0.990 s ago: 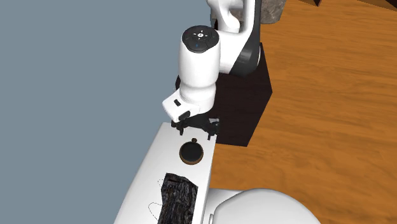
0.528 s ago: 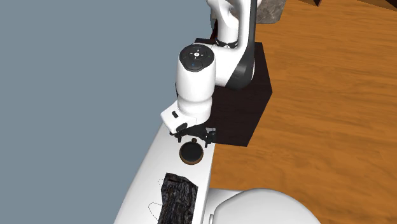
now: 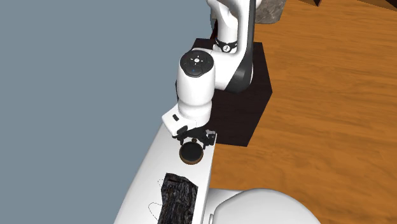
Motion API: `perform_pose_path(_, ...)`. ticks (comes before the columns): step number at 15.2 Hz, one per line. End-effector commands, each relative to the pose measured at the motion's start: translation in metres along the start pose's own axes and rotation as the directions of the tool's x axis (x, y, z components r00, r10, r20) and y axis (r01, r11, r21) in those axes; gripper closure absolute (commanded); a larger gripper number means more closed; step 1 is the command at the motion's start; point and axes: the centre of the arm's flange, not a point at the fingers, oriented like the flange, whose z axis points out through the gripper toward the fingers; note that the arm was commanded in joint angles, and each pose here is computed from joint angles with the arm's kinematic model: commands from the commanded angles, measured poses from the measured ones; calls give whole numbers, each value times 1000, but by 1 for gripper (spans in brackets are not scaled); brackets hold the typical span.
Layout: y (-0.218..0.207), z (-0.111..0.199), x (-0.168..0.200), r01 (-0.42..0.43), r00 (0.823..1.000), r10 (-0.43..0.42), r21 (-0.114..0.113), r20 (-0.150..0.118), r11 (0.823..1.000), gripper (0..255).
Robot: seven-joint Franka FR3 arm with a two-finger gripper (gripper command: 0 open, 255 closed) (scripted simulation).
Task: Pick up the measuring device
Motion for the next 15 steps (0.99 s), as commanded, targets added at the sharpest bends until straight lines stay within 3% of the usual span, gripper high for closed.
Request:
perform_pose_path(1,0,1,0,0,1000,0,0,0,1000,255)
perform_pose_path(5,0,1,0,0,1000,0,0,0,1000,255)
perform_pose_path(15,2,-52,1,0,1000,0,0,0,1000,255)
